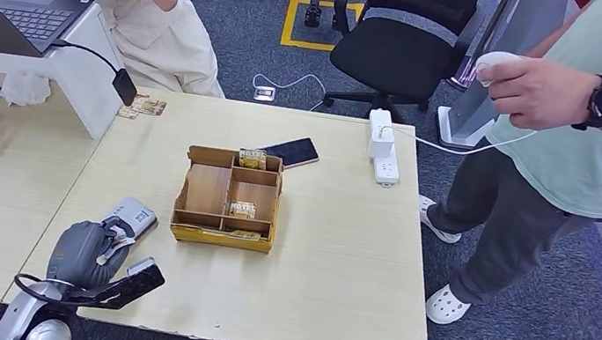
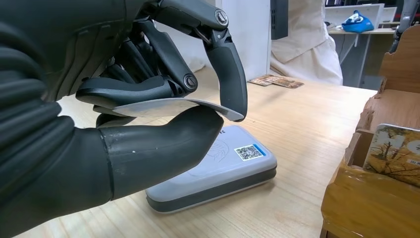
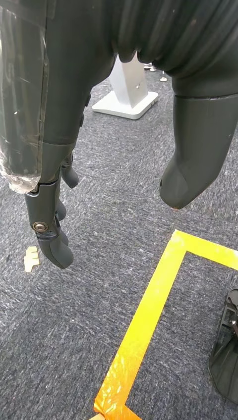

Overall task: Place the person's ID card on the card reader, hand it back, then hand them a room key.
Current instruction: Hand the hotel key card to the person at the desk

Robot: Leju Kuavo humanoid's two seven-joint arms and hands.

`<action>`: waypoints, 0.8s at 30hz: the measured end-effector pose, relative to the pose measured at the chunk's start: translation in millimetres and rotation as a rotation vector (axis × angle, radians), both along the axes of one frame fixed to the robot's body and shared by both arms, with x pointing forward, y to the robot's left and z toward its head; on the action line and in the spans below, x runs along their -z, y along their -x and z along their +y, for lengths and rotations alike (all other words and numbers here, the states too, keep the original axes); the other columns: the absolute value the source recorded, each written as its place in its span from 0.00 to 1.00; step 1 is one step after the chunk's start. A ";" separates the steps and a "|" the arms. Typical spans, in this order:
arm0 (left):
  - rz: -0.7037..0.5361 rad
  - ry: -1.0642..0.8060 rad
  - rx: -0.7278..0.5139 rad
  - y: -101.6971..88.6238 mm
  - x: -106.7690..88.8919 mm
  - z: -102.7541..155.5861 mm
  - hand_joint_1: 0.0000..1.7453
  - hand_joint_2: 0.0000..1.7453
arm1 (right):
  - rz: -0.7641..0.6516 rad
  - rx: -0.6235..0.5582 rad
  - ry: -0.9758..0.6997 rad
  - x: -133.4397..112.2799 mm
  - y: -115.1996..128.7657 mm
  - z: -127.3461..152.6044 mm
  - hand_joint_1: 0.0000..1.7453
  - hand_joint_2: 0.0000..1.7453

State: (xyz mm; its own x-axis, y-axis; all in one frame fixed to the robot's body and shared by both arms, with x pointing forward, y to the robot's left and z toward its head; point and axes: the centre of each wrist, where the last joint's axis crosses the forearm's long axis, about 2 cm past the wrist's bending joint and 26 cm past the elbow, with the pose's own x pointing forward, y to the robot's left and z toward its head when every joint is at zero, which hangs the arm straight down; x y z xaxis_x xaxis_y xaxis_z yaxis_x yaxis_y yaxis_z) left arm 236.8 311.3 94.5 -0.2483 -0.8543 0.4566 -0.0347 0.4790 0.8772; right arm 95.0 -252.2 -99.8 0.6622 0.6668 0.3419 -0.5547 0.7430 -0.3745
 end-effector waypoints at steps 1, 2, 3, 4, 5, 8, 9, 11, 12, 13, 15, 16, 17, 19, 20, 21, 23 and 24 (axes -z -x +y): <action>-0.002 -0.003 -0.002 -0.1 0.0 0.0 1.00 1.00 | 0.000 0.000 0.000 0.0 0.0 0.0 0.00 1.00; -0.004 -0.007 -0.006 -0.3 -0.2 -0.1 1.00 1.00 | 0.000 -0.001 0.001 0.0 0.0 0.0 0.00 1.00; -0.009 -0.012 -0.011 -0.7 -0.5 -0.3 1.00 1.00 | 0.000 -0.003 0.001 0.0 0.0 0.0 0.00 1.00; -0.015 -0.016 -0.015 -1.4 -1.1 -0.6 1.00 1.00 | 0.000 -0.004 0.002 0.0 -0.1 0.1 0.00 1.00; -0.023 -0.019 -0.020 -2.5 -2.0 -1.0 1.00 1.00 | 0.001 -0.007 0.002 0.0 -0.1 0.1 0.00 1.00; -0.038 -0.033 -0.036 -7.9 -5.6 -3.3 1.00 1.00 | 0.002 -0.013 0.005 -0.1 -0.4 0.3 0.00 1.00; -0.040 -0.041 -0.044 -10.2 -6.6 -4.3 1.00 1.00 | 0.003 -0.015 0.006 -0.1 -0.5 0.3 0.00 1.00; -0.043 -0.064 -0.070 -15.1 -6.7 -6.5 1.00 1.00 | 0.002 -0.019 0.006 -0.2 -0.7 0.7 0.00 1.00; -0.044 -0.077 -0.085 -17.4 -6.0 -7.6 1.00 1.00 | 0.003 -0.020 0.006 -0.3 -0.9 1.0 0.00 1.00; -0.043 -0.090 -0.100 -19.4 -5.0 -8.8 1.00 1.00 | 0.003 -0.021 0.005 -0.3 -0.9 1.4 0.00 1.00; -0.031 -0.108 -0.128 -24.0 -3.2 -11.5 1.00 1.00 | 0.004 -0.022 0.004 -0.4 -1.0 2.3 0.00 1.00; -0.022 -0.115 -0.141 -27.3 -1.8 -13.5 1.00 1.00 | 0.005 -0.024 0.004 -0.5 -1.3 2.9 0.00 1.00; -0.014 -0.121 -0.152 -31.1 0.3 -15.7 1.00 1.00 | 0.006 -0.027 0.004 -0.6 -1.7 3.8 0.00 1.00; -0.007 -0.129 -0.163 -38.3 5.0 -20.2 1.00 1.00 | 0.007 -0.032 0.003 -1.0 -2.7 5.7 0.00 1.00; -0.005 -0.132 -0.165 -40.7 7.0 -22.3 1.00 1.00 | 0.007 -0.034 0.003 -1.1 -2.9 6.5 0.00 1.00; -0.004 -0.134 -0.165 -42.5 8.3 -24.5 1.00 1.00 | 0.007 -0.035 0.003 -1.2 -2.9 7.0 0.00 1.00; 0.004 -0.136 -0.163 -44.6 10.4 -28.7 1.00 1.00 | 0.006 -0.035 0.002 -1.2 -2.7 7.5 0.00 1.00; 0.008 -0.136 -0.163 -45.4 11.2 -30.3 1.00 1.00 | 0.005 -0.035 0.002 -1.2 -2.6 7.6 0.00 1.00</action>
